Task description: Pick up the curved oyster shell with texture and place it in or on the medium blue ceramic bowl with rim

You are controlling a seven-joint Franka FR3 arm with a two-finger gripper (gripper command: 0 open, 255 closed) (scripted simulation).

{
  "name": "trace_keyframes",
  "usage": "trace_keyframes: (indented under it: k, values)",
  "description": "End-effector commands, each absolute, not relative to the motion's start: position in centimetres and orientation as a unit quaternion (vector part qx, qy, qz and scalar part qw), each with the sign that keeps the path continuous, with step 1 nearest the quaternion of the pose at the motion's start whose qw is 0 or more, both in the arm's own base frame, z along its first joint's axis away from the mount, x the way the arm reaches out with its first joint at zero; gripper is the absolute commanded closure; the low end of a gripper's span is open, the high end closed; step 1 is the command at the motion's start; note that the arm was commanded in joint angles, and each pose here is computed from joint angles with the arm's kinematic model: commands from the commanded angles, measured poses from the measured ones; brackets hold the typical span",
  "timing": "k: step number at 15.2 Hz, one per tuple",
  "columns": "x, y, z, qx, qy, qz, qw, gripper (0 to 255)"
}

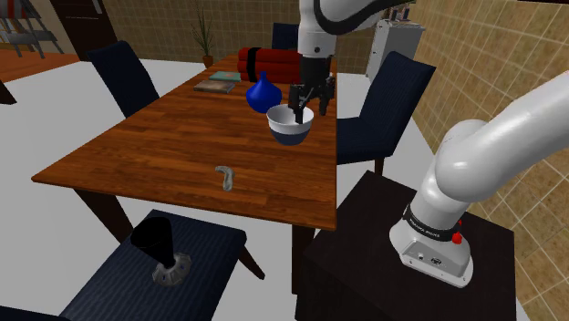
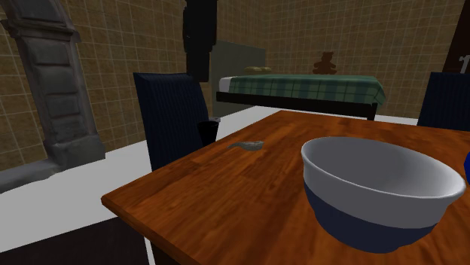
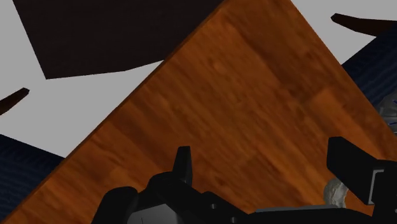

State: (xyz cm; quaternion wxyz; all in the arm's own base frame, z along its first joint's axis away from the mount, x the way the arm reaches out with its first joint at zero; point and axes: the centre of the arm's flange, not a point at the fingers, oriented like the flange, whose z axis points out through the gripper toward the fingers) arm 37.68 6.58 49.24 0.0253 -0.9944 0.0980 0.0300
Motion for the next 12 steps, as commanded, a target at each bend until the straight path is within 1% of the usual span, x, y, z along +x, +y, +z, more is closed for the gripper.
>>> trace_keyframes:
  k: [1, 12]
  values:
    - [39.4, 8.2, 47.7, -0.994, 0.101, 0.024, 0.023, 0]
    - [48.4, 15.5, 39.4, -0.993, 0.114, -0.004, 0.006, 0]
